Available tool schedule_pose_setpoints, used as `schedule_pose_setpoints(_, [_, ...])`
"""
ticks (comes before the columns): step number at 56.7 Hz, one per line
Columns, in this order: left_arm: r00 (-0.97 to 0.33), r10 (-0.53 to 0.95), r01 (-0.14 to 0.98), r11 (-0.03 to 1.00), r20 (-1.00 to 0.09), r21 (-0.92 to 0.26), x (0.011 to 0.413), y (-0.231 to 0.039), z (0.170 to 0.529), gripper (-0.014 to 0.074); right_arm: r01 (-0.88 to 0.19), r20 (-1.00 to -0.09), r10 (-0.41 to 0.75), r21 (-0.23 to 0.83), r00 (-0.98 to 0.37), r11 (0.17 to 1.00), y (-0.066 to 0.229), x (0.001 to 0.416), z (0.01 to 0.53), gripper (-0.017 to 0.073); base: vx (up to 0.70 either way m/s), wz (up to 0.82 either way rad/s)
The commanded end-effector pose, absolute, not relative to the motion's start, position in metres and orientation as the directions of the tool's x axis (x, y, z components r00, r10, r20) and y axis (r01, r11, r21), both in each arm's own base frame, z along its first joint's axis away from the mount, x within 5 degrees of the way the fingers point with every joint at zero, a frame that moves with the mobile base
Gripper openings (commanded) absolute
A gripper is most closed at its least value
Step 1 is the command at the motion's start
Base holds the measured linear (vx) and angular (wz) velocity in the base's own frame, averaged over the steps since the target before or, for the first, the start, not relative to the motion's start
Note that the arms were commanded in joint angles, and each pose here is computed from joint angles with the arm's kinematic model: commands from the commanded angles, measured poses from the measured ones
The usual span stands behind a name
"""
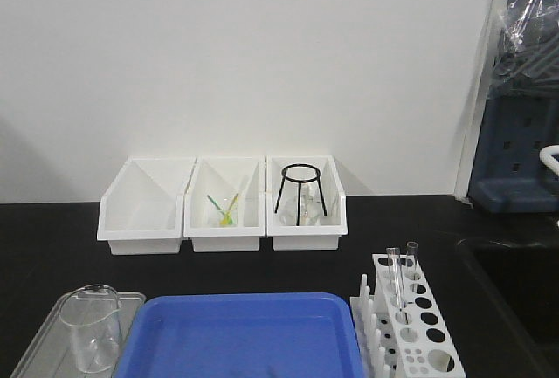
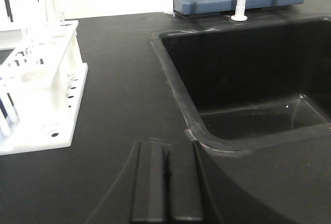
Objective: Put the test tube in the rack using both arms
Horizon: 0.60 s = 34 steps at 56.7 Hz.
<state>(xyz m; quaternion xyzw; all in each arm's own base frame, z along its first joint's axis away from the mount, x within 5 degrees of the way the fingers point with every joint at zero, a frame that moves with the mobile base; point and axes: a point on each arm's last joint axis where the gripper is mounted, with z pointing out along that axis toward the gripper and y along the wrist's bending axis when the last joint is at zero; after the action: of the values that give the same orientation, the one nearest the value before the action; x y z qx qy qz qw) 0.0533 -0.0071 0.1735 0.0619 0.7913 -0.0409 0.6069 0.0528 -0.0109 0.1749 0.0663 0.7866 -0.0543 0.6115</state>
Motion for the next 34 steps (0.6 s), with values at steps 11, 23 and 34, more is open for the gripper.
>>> schedule_pose_setpoints(11, [-0.136, 0.021, 0.15, 0.989, -0.99, 0.0, 0.0531, -0.0075, 0.1913, 0.0159, 0.162, -0.984, 0.014, -0.016, -0.179, 0.987, -0.0105, 0.0546, 0.1763, -0.001, 0.0, 0.0])
schedule_pose_setpoints(23, [-0.136, 0.021, 0.15, 0.989, -0.99, 0.0, 0.0531, -0.0075, 0.1913, 0.0159, 0.162, -0.984, 0.014, -0.016, -0.179, 0.987, -0.0105, 0.0546, 0.1763, -0.001, 0.0, 0.0])
schedule_pose_setpoints(34, [-0.136, 0.021, 0.15, 0.989, -0.99, 0.0, 0.0531, -0.0075, 0.1913, 0.0159, 0.162, -0.984, 0.014, -0.016, -0.179, 0.987, -0.0105, 0.0546, 0.1763, -0.001, 0.0, 0.0])
